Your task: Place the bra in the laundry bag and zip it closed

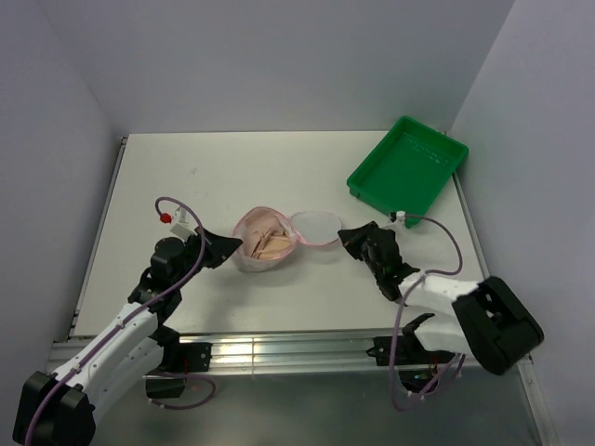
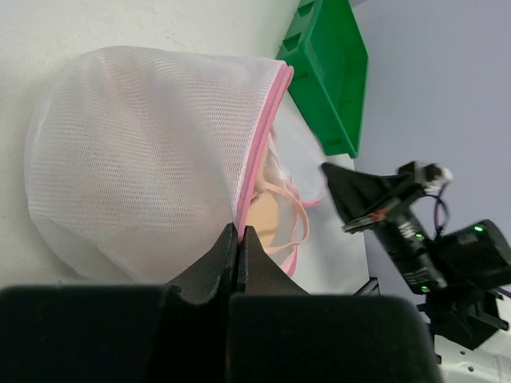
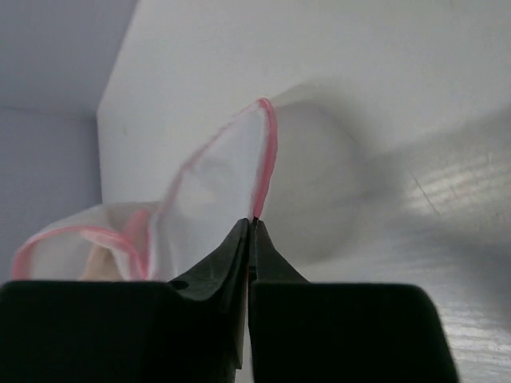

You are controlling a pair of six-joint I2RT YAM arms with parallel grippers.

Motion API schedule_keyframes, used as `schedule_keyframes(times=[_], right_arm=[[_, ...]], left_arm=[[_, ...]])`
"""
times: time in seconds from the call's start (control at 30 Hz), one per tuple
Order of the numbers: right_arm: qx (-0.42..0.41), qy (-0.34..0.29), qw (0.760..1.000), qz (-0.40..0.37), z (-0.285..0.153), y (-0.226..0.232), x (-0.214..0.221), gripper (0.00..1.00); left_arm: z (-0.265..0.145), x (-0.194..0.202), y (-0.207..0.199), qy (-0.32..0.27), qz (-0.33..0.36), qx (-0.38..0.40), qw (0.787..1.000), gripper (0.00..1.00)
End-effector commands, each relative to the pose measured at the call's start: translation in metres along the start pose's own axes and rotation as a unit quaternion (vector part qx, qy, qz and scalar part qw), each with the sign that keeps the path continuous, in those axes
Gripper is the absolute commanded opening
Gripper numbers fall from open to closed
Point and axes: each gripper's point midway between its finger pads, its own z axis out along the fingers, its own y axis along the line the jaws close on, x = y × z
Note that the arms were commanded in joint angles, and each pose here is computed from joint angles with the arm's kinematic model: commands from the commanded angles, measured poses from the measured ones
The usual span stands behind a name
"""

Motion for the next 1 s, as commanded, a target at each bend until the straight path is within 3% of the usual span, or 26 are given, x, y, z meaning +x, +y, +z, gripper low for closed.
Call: schedule_keyframes(times=[0.0, 0.2, 0.33, 0.5, 0.73, 0.97], right_arm=[[-0.025, -0.095, 0.995, -0.035, -0.016, 0.025, -0.044, 0.00], [-0.056, -0.147, 0.979, -0.127, -0.064, 0.062, -0.076, 0.00], [-0.098, -0.165, 0.957, -0.218, -0.110, 0.141, -0.100, 0.00], [-0.123, -0.107, 0.940, -0.300, -0.120, 0.185, -0.066, 0.00], [-0.145, -0.079, 0.903, -0.397, -0.125, 0.189, -0.051, 0.00], [-0.210, -0.001, 0.873, -0.440, -0.129, 0.204, 0.005, 0.00]], left_arm=[[0.000, -0.007, -0.026, -0.001, 0.022, 0.050, 0.999, 0.00], [0.003, -0.007, -0.049, 0.009, 0.026, 0.078, 0.997, 0.00], [0.005, -0.013, -0.086, 0.012, 0.040, 0.109, 0.993, 0.00], [0.015, -0.002, -0.066, 0.018, 0.054, 0.061, 0.997, 0.00], [0.026, 0.006, -0.062, 0.024, 0.071, 0.056, 0.996, 0.00], [0.042, 0.007, -0.053, 0.011, 0.083, 0.055, 0.995, 0.00]])
